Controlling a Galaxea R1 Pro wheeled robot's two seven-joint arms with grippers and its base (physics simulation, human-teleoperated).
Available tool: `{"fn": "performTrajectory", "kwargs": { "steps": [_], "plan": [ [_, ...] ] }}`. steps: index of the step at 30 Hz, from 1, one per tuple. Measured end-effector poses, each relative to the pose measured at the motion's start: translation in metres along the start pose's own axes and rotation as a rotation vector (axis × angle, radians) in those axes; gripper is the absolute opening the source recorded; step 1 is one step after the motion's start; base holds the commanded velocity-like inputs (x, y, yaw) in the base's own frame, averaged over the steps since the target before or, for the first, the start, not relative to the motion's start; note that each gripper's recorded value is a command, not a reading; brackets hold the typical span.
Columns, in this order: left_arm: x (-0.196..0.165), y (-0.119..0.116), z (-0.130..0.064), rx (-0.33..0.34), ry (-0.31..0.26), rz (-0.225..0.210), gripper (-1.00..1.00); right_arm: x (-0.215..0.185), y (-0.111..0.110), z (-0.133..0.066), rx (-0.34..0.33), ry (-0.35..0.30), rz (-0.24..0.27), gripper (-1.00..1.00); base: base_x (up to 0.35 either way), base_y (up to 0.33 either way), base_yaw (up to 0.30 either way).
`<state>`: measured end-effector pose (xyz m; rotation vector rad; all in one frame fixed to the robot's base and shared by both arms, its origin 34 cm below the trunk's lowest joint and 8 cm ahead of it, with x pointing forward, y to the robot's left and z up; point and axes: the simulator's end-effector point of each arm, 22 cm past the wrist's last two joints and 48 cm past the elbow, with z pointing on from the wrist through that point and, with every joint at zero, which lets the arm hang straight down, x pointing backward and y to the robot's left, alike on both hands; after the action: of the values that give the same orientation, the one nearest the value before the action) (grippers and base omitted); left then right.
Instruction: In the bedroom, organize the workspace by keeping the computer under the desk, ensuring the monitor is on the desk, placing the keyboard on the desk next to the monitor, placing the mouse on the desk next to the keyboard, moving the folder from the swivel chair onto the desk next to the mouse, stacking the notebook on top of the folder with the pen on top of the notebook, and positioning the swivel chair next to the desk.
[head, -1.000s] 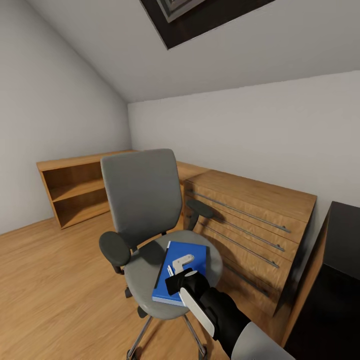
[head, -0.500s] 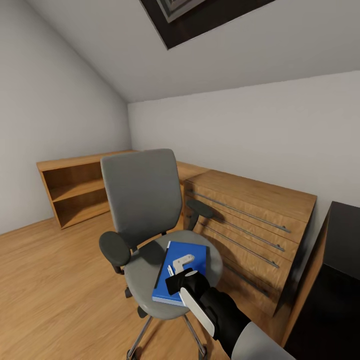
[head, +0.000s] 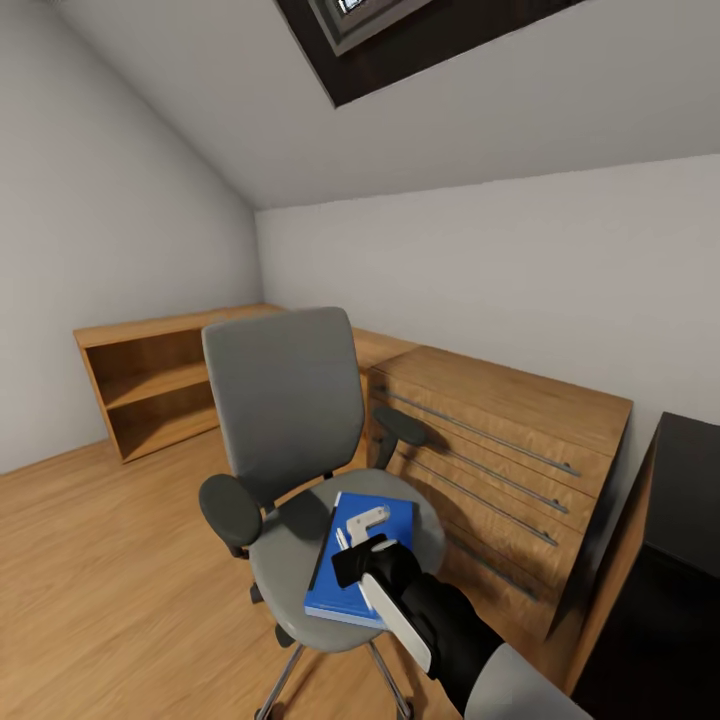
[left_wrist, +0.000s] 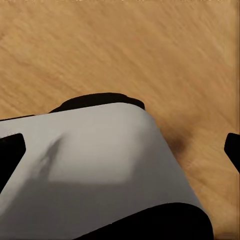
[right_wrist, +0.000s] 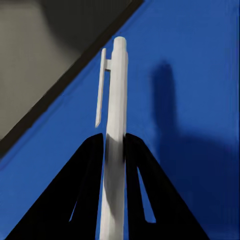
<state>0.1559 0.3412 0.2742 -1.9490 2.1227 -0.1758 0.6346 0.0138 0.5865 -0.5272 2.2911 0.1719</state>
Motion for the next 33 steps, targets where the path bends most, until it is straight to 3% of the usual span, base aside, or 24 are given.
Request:
{"fn": "performTrajectory", "kwargs": {
  "steps": [4, 9, 15, 23, 31, 33],
  "plan": [
    [-0.001, -0.004, -0.008, 0.0, 0.0, 0.001, 1.0, -0.023, 0.002, -0.014, -0.013, -0.043, 0.005, -1.0, 0.0, 0.0, 0.0],
    [-0.002, -0.009, -0.018, -0.001, 0.0, 0.001, 1.0, -0.063, 0.011, -0.046, -0.045, -0.117, -0.006, -1.0, 0.0, 0.0, 0.0],
    [-0.004, -0.014, -0.029, -0.005, 0.0, 0.004, 1.0, -0.093, -0.001, -0.092, -0.054, -0.179, -0.032, -1.0, 0.0, 0.0, -0.016],
    [-0.005, -0.02, -0.045, -0.009, 0.0, 0.01, 1.0, -0.115, -0.009, -0.146, -0.072, -0.261, -0.02, -1.0, 0.0, 0.0, -0.196],
    [-0.009, -0.022, -0.051, -0.012, -0.004, 0.02, 1.0, -0.122, -0.018, -0.154, -0.066, -0.269, 0.001, -1.0, -0.003, 0.0, -0.281],
    [-0.009, -0.021, -0.051, -0.011, -0.006, 0.076, 1.0, -0.121, -0.019, -0.154, -0.065, -0.269, 0.002, -1.0, -0.091, 0.0, -0.253]
  ]
}}
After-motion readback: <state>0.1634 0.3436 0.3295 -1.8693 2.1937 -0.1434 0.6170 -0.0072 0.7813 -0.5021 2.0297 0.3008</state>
